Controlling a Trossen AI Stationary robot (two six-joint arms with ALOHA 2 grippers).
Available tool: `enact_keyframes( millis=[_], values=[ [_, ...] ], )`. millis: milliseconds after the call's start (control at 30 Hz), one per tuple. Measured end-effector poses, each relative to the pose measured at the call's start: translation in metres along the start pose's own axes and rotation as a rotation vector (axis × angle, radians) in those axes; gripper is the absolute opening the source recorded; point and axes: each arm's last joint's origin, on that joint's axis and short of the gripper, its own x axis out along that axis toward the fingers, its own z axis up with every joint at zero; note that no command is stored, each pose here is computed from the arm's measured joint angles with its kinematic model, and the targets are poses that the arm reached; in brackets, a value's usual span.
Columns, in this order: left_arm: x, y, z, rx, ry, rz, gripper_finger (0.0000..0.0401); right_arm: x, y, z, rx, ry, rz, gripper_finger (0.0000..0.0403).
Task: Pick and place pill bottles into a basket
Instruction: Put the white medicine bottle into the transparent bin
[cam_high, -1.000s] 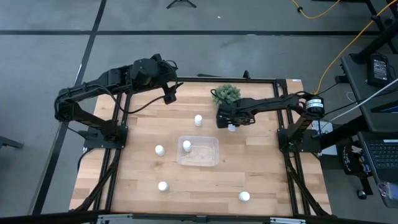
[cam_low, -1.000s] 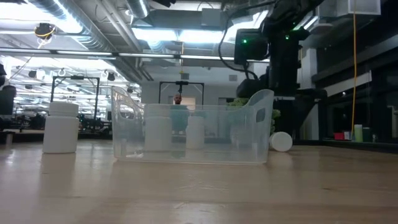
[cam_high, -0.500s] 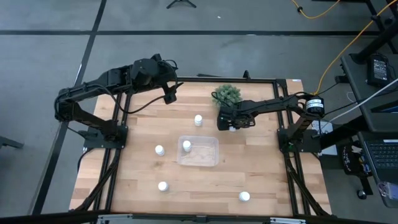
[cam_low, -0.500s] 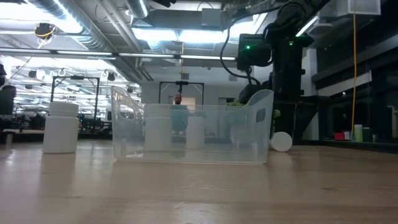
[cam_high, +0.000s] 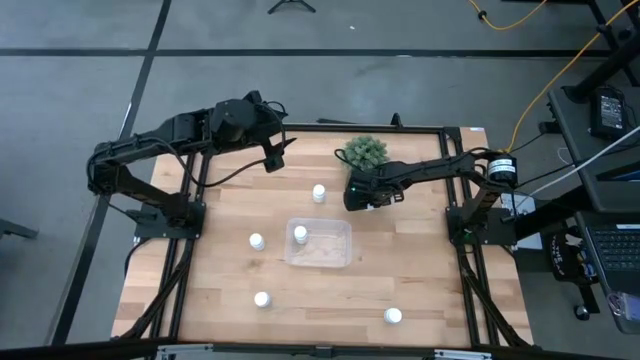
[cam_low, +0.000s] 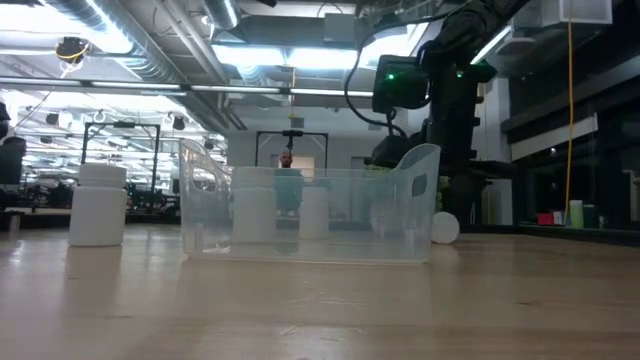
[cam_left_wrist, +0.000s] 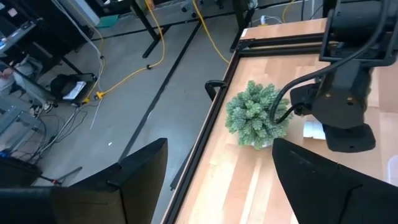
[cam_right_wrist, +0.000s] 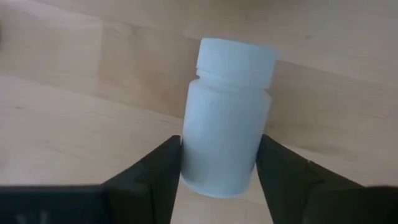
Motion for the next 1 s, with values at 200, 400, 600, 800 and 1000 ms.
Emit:
enact_keyframes(
  millis=[200,400,600,800,1000],
  values=[
    [-0.001,-0.003,0.001,0.008,0.002,0.024,0.0284,-0.005,0.004,-0.003,-0.034,-0.054,0.019,0.0174],
    [-0.002,-0.001,0.0,0.001,0.016,0.099,0.0284,-0.026,0.016,-0.011,-0.115,-0.184,0.041,0.015],
    [-0.002,0.0,0.0,-0.011,0.022,0.136,0.0284,-0.048,0.019,-0.025,-0.163,-0.293,0.022,0.0149],
    [-0.003,0.002,0.0,-0.052,0.024,0.169,0.0284,-0.09,0.017,-0.054,-0.232,-0.511,0.08,0.0147],
    [-0.002,0.001,0.004,-0.098,-0.021,0.116,0.0284,-0.135,0.006,-0.09,-0.339,-0.779,0.166,0.0146]
  ],
)
